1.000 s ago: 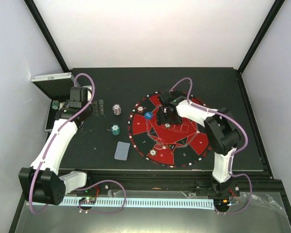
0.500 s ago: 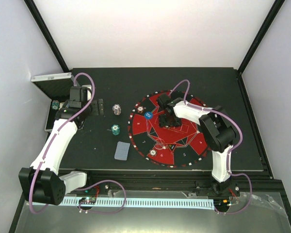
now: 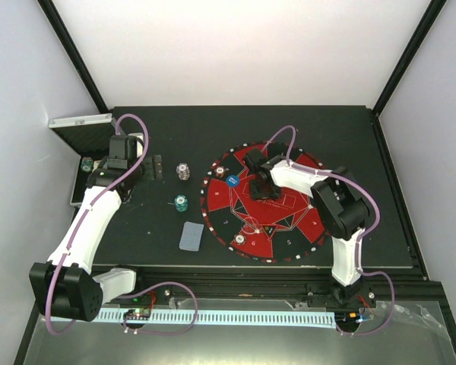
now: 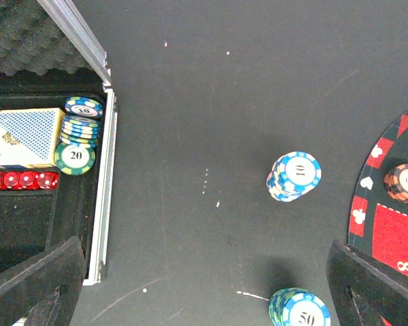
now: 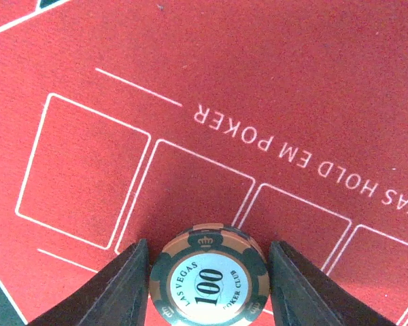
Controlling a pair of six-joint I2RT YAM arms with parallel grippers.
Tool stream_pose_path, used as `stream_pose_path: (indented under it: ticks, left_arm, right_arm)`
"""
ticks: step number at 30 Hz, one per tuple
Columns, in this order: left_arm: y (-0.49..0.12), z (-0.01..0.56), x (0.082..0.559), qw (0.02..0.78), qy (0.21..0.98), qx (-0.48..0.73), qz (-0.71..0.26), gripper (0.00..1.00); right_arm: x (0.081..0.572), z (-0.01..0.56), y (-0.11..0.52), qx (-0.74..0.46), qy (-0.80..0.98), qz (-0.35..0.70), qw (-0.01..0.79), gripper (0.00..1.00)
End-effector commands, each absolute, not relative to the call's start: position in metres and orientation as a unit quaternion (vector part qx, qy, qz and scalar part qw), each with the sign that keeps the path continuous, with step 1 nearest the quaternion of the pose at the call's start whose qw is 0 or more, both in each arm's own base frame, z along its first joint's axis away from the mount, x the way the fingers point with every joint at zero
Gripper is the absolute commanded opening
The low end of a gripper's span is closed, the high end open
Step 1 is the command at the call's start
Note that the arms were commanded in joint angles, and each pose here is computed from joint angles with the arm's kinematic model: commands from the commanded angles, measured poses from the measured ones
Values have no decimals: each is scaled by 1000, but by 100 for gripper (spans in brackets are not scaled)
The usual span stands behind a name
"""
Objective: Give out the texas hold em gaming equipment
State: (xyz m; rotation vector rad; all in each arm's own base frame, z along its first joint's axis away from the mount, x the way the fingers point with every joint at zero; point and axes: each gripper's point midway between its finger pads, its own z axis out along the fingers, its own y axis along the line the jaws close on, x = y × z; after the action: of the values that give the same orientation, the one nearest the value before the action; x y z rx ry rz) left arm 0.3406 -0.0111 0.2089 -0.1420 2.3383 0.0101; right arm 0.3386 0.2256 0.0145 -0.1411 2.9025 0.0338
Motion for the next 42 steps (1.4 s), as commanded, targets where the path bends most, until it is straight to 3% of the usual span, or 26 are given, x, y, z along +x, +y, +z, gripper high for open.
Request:
stream_pose_path:
  ticks: [1,7,19,28,42]
  left_arm:
    - [-8,221,347,405,913,-55,9,99]
    - [-7,221,346,404,913,-56,12,99]
    - [-4,217,346,401,914,-59,20,99]
    - [-5,215,346,398,915,-57,20,99]
    - [-5,211,348,391,918,-55,21,99]
  right_arm:
    - [321,-3,224,-51,995,14,88,47]
    - [325,12,219,-49,992,11,115,39]
    - [352,66,169,-19,982,-5,187,38]
    - [410,68,86,47,979,-34,193,38]
    - [463,48,73,51,982,-43,176,38]
